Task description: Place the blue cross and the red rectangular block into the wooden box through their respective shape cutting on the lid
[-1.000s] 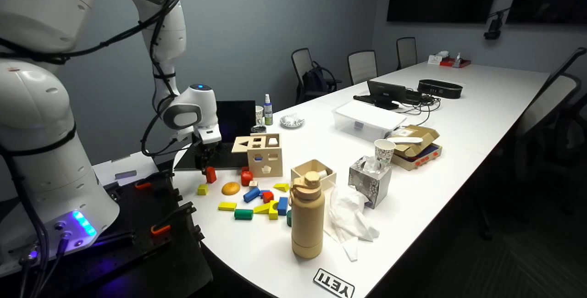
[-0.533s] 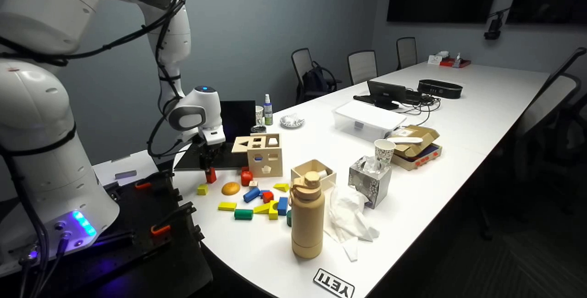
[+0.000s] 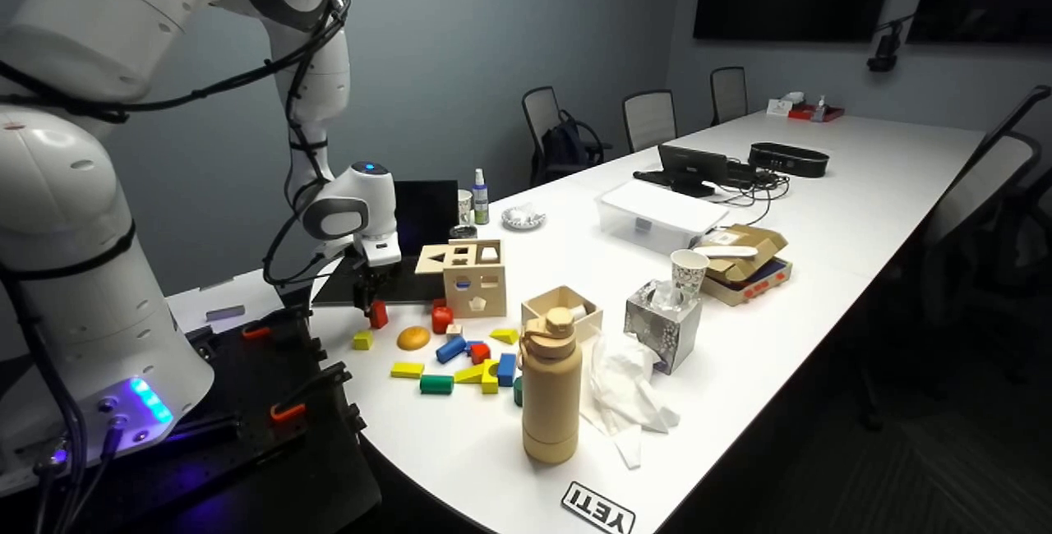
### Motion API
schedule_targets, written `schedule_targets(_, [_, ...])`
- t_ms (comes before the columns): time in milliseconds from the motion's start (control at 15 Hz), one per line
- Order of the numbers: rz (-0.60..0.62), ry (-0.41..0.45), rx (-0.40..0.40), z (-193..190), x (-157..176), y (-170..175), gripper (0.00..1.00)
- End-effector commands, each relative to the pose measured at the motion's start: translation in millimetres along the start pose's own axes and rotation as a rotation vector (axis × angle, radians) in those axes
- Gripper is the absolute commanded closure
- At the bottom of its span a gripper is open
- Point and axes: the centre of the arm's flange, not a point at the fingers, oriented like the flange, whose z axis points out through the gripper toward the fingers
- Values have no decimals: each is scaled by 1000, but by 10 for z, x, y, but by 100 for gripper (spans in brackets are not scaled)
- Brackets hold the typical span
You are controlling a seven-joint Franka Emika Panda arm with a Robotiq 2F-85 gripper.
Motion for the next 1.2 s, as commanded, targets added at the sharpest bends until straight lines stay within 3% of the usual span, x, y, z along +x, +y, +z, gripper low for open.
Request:
schedule_targets(0, [-4, -34, -4, 52, -3, 0, 35])
schedule_targets(467, [-30, -25, -16, -76, -75, -55, 88])
schedule_targets(933, [-111, -42, -130, -813, -426, -347, 92])
schedule_targets(1133, [-173, 32, -165, -1241, -417, -524, 92])
